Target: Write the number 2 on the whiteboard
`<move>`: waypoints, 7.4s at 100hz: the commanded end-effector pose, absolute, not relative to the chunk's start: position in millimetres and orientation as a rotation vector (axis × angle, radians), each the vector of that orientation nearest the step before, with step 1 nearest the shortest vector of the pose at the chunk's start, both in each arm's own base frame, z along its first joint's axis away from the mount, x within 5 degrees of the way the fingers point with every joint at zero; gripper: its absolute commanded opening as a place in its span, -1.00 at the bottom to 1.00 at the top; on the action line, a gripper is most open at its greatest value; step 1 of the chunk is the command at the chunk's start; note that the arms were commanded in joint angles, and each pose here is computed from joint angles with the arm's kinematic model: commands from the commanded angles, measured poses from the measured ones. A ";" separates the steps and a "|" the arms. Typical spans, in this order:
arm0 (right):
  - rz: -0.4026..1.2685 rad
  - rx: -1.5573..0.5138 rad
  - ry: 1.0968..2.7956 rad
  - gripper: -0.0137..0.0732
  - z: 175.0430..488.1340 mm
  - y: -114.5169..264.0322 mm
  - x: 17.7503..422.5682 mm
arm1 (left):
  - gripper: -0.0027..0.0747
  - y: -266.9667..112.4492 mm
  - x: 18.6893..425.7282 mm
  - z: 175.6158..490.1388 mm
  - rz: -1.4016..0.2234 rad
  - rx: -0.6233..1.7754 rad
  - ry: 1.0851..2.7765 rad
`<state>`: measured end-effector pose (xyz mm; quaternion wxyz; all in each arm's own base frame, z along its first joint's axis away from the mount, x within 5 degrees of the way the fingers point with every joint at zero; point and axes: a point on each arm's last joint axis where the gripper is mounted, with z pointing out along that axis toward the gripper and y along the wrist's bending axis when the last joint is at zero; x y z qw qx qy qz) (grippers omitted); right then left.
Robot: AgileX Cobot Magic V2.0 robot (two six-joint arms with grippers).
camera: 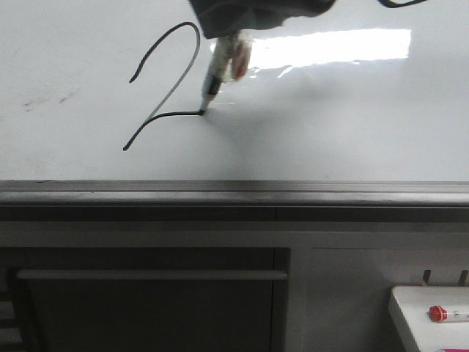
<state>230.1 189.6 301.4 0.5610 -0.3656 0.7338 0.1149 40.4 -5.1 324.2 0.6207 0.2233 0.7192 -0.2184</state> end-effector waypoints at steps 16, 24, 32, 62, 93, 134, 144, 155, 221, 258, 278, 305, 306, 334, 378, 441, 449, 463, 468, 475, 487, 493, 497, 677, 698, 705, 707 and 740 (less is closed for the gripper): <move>0.132 -0.640 1.693 -0.87 320.5 135.4 237.3 | -0.98 -7.4 39.4 337.1 -0.541 0.515 1.572; 0.126 -0.632 1.695 -0.87 320.6 133.3 238.5 | -0.98 -7.4 39.4 337.1 -0.541 0.515 1.572; 0.127 -0.634 1.696 -0.87 320.5 133.4 238.4 | -0.98 -7.4 39.4 337.1 -0.541 0.515 1.572; 0.514 -0.899 1.581 -0.87 388.7 155.3 176.2 | -0.98 -8.0 38.9 337.2 -0.557 0.514 1.574; 0.659 -1.037 1.389 -0.87 436.0 159.2 128.2 | -0.43 -27.6 36.6 356.9 -0.626 0.672 1.562; 0.763 -1.322 1.333 -0.87 414.6 201.2 107.5 | 0.22 -100.0 61.3 412.1 -0.665 0.987 1.602; 0.766 -1.317 1.322 -0.87 415.4 203.1 105.7 | 0.12 -110.4 59.6 412.7 -0.703 1.088 1.622; 0.774 -1.309 1.315 -0.87 418.7 202.6 104.8 | -0.01 -120.4 53.8 404.3 -0.788 1.208 1.694; 0.884 -1.406 1.240 -0.87 432.9 206.6 82.5 | -0.12 -130.3 56.4 400.3 -0.819 1.241 1.713; 0.928 -1.394 1.248 -0.87 434.0 207.0 80.7 | -0.62 -135.3 59.1 397.1 -0.829 1.240 1.748; 0.935 -1.395 1.248 -0.87 434.3 206.7 80.0 | -0.80 -138.4 61.3 395.0 -0.824 1.247 1.762; 0.962 -1.410 1.252 -0.87 433.7 206.7 77.7 | -0.98 -142.2 63.8 392.4 -0.818 1.255 1.777; 0.962 -1.410 1.252 -0.87 433.7 206.7 77.7 | -0.98 -142.2 63.9 392.4 -0.817 1.255 1.777; 0.949 -1.355 1.245 0.03 438.0 205.2 80.0 | -0.98 -142.2 65.7 393.4 -0.798 1.245 1.760; 0.664 -0.875 1.125 0.40 486.2 131.2 91.6 | -0.98 -130.4 96.0 399.3 -0.645 0.937 1.792; 0.567 -0.636 1.403 -0.85 389.2 82.3 91.9 | -0.98 -107.2 204.5 332.0 -0.446 0.252 1.981; 0.563 -0.630 1.403 -0.85 389.0 82.0 92.4 | -0.98 -112.7 214.5 321.0 -0.437 0.258 2.015; 0.564 -0.627 1.403 -0.85 389.2 81.9 92.4 | -0.98 -118.9 225.9 306.5 -0.425 0.266 2.061; 0.572 -0.624 1.405 -0.85 389.2 82.1 92.3 | -0.98 -120.4 228.7 302.0 -0.420 0.268 2.078; 0.588 -0.619 1.409 -0.85 389.1 82.5 91.8 | -0.98 -122.2 232.0 297.2 -0.416 0.271 2.092; 0.594 -0.621 1.411 -0.85 389.0 82.8 91.6 | -0.98 -125.5 237.5 293.0 -0.423 0.272 2.081; 0.595 -0.623 1.411 -0.85 388.9 82.9 91.5 | -0.98 -127.5 240.8 290.6 -0.427 0.272 2.074; 0.596 -0.624 1.412 -0.85 388.8 83.0 91.4 | -0.98 -128.1 241.8 290.0 -0.429 0.272 2.069; 0.497 -0.642 1.359 -0.85 389.6 75.1 86.3 | 0.63 -92.3 170.7 364.5 -0.462 0.267 1.874; 0.408 -0.505 1.322 -0.85 357.7 52.3 74.6 | 0.41 -55.3 113.7 395.4 -0.398 0.277 1.714; 0.380 -0.468 1.331 -0.85 336.3 45.5 71.7 | 0.27 -44.3 98.3 394.1 -0.364 0.276 1.711; 0.373 -0.457 1.336 -0.85 329.7 43.7 70.9 | 0.23 -41.7 94.7 392.7 -0.356 0.277 1.709; 0.377 -0.439 1.375 -0.85 273.9 33.6 58.4 | -0.90 -17.3 55.0 351.4 -0.337 0.263 1.699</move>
